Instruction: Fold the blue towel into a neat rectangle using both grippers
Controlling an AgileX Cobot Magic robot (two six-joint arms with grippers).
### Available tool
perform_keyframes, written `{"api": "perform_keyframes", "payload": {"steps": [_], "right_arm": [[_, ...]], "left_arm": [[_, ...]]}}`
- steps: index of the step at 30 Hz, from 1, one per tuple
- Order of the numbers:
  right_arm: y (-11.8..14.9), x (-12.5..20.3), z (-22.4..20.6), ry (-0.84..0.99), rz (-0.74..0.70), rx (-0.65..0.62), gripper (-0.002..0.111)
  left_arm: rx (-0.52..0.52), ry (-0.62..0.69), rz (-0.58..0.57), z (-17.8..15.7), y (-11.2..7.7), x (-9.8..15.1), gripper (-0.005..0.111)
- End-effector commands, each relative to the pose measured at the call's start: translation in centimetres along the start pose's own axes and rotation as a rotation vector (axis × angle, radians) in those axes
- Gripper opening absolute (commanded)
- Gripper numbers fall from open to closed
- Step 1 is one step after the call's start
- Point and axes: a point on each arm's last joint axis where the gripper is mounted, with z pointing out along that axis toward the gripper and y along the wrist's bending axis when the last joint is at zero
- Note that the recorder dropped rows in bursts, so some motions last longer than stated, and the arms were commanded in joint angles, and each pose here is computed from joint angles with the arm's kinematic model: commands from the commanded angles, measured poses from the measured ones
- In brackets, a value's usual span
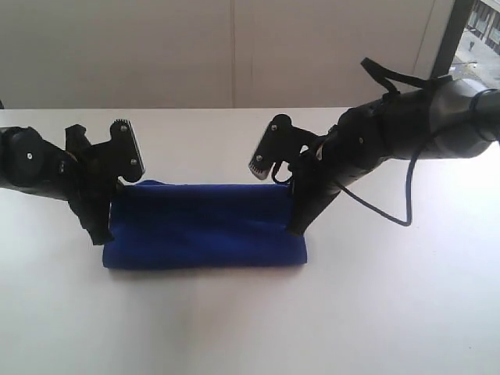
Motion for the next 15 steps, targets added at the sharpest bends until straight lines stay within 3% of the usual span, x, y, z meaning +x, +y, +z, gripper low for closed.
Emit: {"api": "perform_keyframes", "payload": {"steps": [1,15], "right_arm": [[-1.0,0.2,0.9,0.013,0.006,0.009,0.0],[-1.2,1.1,3.8,0.014,0.022,0.018,0.0]], "left_arm": [[0.012,0.009,0.003,1.4,0.5,0.0,0.0],[0.028,0.019,0.016,3.7,0.7,-0.2,0.0]]}}
